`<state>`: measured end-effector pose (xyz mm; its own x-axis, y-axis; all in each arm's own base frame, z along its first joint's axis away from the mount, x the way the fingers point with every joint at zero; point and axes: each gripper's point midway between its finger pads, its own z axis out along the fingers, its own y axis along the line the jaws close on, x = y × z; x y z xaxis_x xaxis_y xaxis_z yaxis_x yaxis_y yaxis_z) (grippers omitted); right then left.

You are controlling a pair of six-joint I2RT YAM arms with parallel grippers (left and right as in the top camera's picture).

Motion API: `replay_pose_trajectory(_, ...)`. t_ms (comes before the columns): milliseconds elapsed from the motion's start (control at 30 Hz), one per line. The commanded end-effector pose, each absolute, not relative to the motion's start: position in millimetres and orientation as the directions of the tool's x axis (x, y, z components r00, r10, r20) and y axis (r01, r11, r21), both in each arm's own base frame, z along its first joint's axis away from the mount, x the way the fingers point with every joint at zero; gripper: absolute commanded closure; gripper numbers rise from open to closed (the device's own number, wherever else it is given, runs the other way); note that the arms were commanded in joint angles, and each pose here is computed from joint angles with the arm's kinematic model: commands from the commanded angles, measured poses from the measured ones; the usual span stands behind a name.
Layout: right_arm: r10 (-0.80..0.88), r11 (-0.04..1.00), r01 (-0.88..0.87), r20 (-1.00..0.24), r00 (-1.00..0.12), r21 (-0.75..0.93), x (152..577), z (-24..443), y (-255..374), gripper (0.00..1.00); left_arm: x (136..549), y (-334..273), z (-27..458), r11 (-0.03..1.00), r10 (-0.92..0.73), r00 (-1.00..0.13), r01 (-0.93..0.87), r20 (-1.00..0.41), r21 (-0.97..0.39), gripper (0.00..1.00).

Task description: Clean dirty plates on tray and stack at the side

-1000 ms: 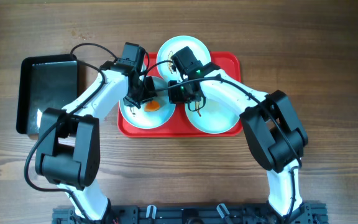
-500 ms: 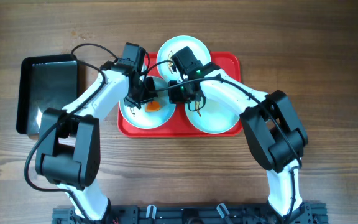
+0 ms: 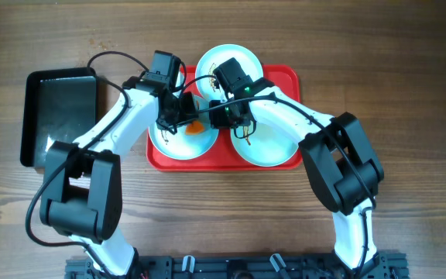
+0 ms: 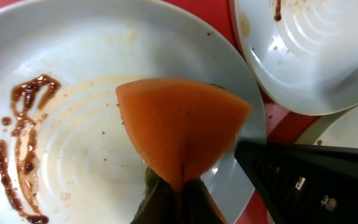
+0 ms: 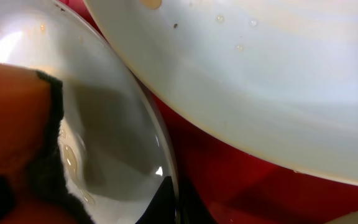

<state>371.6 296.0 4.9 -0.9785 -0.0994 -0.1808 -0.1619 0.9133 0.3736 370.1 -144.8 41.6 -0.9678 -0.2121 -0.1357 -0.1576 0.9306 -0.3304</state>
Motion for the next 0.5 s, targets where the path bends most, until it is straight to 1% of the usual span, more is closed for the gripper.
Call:
replay_pose_trajectory(0, -0.084, 0.933, -0.131, -0.153, -0.985, 0.334, 368.7, -13.8, 287.0, 0.96, 355.9, -147.2, 28.1, 0.926, -0.208, -0.973, -0.161, -0.104, -0.342, 0.96)
replay_pose_trajectory(100, -0.084, 0.933, -0.132, -0.153, -0.985, 0.335, 368.8, -13.7, 287.1, 0.96, 352.4, -144.7, 19.8, 0.928, -0.209, -0.972, -0.163, -0.107, -0.334, 0.96)
replay_pose_trajectory(167, -0.084, 0.933, -0.131, -0.153, -0.985, 0.335, 368.8, -13.7, 287.1, 0.96, 350.8, -138.2, 13.3, 0.938, -0.214, -0.970, -0.169, -0.119, -0.304, 0.96)
replay_pose_trajectory(400, -0.084, 0.933, -0.132, -0.153, -0.985, 0.335, 368.8, -13.7, 287.1, 0.96, 339.0, -110.2, -10.7, 0.965, -0.226, -0.963, -0.200, -0.150, -0.169, 0.96)
replay_pose_trajectory(467, -0.084, 0.933, -0.131, -0.153, -0.985, 0.335, 368.8, -13.7, 287.1, 0.96, 334.5, -96.6, -16.4, 0.972, -0.227, -0.960, -0.213, -0.164, -0.099, 0.96)
